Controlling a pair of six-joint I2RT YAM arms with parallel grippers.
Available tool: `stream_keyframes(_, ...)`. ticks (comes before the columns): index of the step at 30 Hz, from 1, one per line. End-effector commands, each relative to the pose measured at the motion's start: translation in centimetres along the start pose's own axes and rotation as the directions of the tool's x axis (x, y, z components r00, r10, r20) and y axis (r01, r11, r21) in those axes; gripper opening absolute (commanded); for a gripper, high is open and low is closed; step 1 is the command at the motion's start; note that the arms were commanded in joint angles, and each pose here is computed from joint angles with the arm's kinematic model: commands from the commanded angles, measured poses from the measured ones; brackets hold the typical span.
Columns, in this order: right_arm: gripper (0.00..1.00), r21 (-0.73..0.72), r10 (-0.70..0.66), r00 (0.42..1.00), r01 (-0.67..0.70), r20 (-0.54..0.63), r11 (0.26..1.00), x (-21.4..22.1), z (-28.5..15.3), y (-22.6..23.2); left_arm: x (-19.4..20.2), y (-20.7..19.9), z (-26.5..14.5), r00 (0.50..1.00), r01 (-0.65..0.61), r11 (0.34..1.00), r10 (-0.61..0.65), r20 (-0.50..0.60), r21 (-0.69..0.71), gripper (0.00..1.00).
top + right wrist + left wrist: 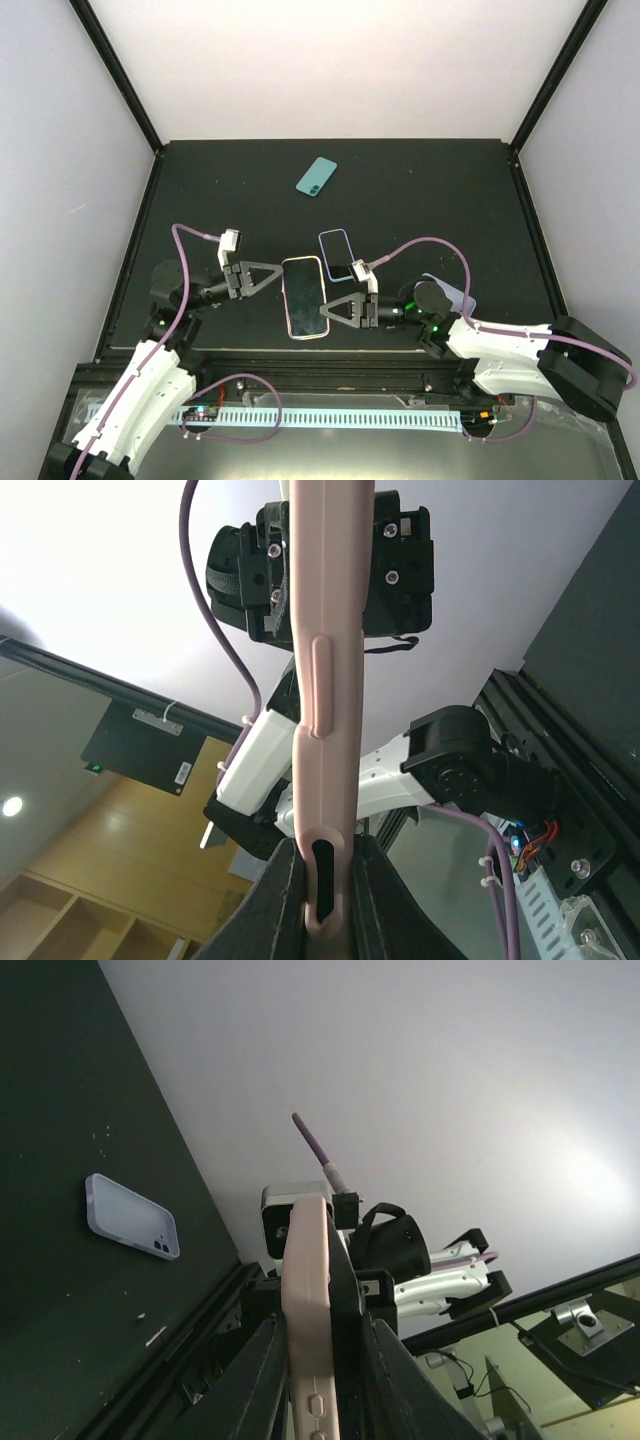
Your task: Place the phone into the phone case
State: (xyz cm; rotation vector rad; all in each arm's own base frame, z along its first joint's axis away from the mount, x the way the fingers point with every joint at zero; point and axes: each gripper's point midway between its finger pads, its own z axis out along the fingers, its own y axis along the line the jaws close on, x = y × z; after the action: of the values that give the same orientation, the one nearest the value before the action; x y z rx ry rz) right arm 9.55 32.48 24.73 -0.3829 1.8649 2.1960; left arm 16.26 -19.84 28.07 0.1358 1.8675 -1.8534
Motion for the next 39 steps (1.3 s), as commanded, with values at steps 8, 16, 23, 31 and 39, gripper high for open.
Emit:
stream_keyframes(8,0.02,-0.086,-0.055,0.996,0.06,0.065,0.995,-1.2,-0.1,3.2,0.0,-0.1,0.0,1.0,-0.001,1.0,0.001,-0.002,-0.011,0.4)
stream_keyframes(16,0.02,-0.109,-0.055,0.997,0.062,0.061,0.992,-1.2,-0.1,3.9,0.1,-0.1,0.1,1.0,-0.007,0.999,0.007,-0.005,0.032,0.56)
stream_keyframes(23,0.02,-0.138,-0.043,0.998,0.05,0.055,0.989,-1.1,0.0,4.2,0.0,-0.8,0.2,1.0,-0.026,0.998,0.026,-0.007,0.065,0.43)
stream_keyframes(31,0.04,-0.13,-0.028,0.999,0.033,0.037,0.991,-0.9,0.3,3.5,0.1,-0.1,0.3,1.0,-0.009,1.0,0.009,-0.014,0.029,0.02)
stream_keyframes(39,0.11,-0.073,-0.025,0.998,0.03,0.063,0.997,-1.8,0.9,2.7,0.2,0.7,0.2,1.0,-0.003,0.999,0.002,-0.016,-0.045,0.02)
